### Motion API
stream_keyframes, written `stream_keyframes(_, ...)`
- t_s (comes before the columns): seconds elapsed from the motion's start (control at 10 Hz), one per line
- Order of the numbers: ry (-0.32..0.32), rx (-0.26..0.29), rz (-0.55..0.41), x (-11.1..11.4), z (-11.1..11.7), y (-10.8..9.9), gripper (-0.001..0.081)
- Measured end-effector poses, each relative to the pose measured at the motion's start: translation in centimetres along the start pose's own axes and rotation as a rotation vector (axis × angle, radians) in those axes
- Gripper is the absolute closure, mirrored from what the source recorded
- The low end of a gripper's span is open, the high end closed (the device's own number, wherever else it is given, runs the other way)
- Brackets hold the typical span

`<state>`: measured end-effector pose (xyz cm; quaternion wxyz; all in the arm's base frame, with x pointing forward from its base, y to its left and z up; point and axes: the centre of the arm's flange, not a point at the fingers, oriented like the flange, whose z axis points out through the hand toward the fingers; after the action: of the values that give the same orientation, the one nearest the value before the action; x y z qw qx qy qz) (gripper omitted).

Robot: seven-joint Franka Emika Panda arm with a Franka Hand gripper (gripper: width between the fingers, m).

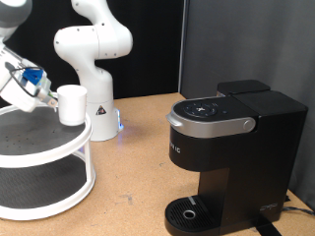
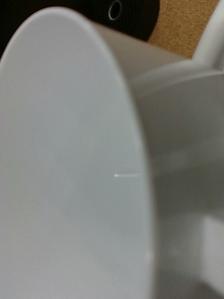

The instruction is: Make a cup of coffee with the keurig machine

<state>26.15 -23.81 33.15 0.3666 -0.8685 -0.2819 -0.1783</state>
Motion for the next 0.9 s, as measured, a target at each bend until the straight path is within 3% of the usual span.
stream_keyframes(0.3, 0.044, 0.036, 0.005, 1.1, -3.1, -2.2, 0.0742)
stream_keyframes(0.5, 0.002, 0.03, 0.025, 1.9, -4.8, -3.6, 0.0743)
stream_keyframes(0.7, 0.007, 0.042, 0.033, 1.8, -4.3, -3.5, 0.0743)
stream_keyframes(0.9, 0.069, 0.047, 0.077, 2.7, -2.5, -3.2, 0.0743)
